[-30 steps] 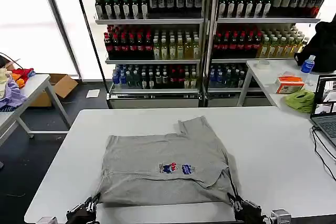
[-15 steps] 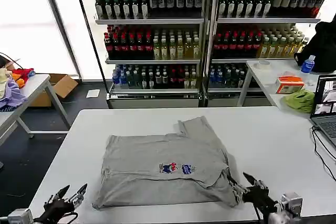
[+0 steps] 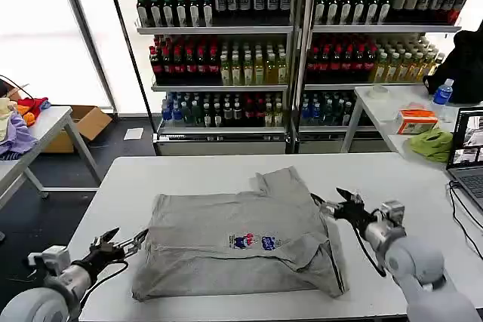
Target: Fold and organize the clothes.
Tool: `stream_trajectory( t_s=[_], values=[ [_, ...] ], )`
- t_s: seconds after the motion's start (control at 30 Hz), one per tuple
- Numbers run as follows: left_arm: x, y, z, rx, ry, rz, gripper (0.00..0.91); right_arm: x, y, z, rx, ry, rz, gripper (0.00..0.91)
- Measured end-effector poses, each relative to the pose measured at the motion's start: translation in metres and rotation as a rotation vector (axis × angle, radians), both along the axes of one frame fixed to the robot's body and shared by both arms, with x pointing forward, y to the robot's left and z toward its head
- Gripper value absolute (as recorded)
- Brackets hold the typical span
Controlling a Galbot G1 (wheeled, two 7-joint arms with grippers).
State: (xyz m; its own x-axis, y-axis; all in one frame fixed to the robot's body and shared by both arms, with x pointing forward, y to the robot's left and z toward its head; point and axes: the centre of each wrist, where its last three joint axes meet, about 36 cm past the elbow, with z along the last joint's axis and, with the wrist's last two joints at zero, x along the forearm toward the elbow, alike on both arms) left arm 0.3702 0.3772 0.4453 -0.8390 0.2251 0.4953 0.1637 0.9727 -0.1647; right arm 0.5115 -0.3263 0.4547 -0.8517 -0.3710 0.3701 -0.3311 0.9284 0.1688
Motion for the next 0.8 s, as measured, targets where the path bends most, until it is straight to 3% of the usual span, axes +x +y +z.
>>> stream_trajectory(
  t_s=[0.3, 0.8],
  values=[
    [0.065, 0.0, -0.019, 0.005, 0.032, -0.031, 0.907, 0.069, 0.016, -0.013, 0.002, 0.052, 0.006, 0.907],
    [0.129, -0.007, -0.034, 0.07, 0.078, -0.029, 0.907, 0.108, 0.04, -0.039, 0.007, 0.138, 0.025, 0.907]
  ],
)
